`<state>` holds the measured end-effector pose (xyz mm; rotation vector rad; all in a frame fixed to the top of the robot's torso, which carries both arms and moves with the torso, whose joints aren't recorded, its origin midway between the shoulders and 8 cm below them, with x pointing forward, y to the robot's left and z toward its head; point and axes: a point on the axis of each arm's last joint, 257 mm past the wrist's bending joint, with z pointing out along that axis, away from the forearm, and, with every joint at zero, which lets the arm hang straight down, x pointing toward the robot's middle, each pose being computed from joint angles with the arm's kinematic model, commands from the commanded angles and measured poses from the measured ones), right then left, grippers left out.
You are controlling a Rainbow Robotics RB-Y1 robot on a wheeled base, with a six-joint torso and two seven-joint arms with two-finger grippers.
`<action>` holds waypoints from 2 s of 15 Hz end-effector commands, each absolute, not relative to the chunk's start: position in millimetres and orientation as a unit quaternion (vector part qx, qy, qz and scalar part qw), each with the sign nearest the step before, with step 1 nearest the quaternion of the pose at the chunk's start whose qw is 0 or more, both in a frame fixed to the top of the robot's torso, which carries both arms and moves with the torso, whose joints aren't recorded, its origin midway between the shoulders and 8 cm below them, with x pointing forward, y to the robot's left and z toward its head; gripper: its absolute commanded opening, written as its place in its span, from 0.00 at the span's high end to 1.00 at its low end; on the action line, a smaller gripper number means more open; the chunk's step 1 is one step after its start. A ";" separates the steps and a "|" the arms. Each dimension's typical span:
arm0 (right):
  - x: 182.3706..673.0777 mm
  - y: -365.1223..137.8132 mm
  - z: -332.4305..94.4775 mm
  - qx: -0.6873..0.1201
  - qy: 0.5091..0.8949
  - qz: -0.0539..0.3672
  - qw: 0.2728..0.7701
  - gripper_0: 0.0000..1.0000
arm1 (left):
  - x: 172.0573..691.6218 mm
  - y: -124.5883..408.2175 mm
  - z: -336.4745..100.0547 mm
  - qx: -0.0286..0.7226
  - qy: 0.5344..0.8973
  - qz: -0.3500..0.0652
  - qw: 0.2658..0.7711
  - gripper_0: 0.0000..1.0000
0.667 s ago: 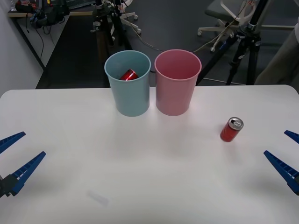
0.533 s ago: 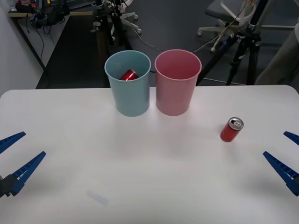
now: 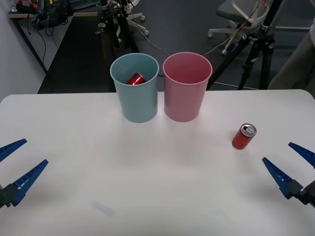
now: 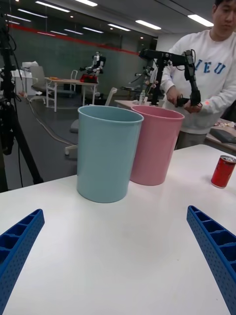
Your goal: Grasp the object on the table and drop it into the matching bin: aluminum can to the light blue bin, PET bottle to the pink bin.
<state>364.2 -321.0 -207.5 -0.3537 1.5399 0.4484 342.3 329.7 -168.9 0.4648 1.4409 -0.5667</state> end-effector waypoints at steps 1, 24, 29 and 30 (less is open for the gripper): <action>379.9 -323.8 -225.8 -0.139 0.699 0.153 0.685 0.00 | 342.3 329.7 -168.9 0.208 0.645 -0.253 0.691 0.00; 485.9 -294.0 -300.4 -0.087 0.715 0.048 0.692 0.00 | 342.3 329.7 -168.9 0.208 0.645 -0.253 0.691 0.00; 511.6 -285.8 -303.3 -0.088 0.717 0.055 0.689 0.00 | 342.3 329.7 -168.9 0.208 0.645 -0.253 0.691 0.00; 515.2 -285.7 -305.1 -0.088 0.719 0.055 0.688 0.00 | 342.3 329.7 -168.9 0.208 0.645 -0.253 0.691 0.00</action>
